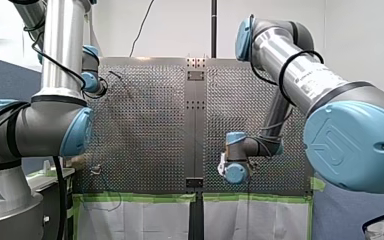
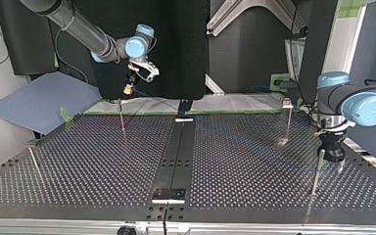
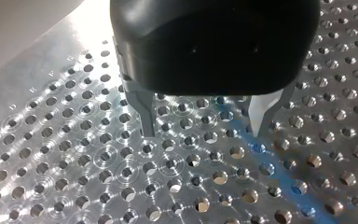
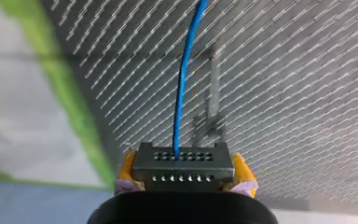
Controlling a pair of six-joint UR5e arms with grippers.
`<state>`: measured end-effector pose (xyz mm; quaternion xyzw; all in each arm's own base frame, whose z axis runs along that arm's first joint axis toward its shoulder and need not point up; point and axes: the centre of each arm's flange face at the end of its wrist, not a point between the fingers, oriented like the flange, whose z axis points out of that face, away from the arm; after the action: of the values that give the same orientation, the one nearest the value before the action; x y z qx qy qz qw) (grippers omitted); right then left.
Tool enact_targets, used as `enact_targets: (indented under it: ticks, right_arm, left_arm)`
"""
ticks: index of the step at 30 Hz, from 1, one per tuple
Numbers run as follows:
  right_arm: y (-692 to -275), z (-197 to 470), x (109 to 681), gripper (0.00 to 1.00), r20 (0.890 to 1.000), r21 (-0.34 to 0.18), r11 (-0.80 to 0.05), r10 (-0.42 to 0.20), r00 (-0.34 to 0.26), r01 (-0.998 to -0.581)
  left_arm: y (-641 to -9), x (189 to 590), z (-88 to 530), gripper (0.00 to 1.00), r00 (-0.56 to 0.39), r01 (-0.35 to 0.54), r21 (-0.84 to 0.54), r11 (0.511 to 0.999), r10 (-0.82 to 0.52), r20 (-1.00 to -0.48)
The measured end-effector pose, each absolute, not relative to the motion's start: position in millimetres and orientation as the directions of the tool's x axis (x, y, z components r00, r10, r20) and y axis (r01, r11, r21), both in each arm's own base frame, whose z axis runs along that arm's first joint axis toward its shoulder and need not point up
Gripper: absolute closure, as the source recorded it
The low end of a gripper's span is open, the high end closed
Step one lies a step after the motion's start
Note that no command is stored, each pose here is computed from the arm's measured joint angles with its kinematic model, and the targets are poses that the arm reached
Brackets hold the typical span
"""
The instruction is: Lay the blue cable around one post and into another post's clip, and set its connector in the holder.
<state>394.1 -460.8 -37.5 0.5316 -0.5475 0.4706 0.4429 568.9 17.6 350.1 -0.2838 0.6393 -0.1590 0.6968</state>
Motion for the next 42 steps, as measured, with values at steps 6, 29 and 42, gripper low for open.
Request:
enact_targets:
  ticks: [6,29,42]
  right_arm:
    - [-453.2,-82.7,351.5,1.0,0.976,-0.022,0.04,-0.215,-0.03,-0.999]
    - [-385.3,-205.3,234.3,1.0,0.924,0.018,0.115,-0.382,-0.027,-0.993]
    - [-405.2,-233.5,198.1,1.0,0.928,-0.062,0.133,-0.356,-0.106,-0.989]
  left_arm:
    - [18.1,569.0,350.2,0.0,0.133,-0.141,-0.599,0.788,-0.584,-0.801]
    - [19.3,569.0,350.2,0.0,0.135,-0.143,-0.598,0.788,-0.583,-0.801]
    - [18.8,569.0,350.1,0.0,0.133,-0.143,-0.598,0.789,-0.583,-0.801]
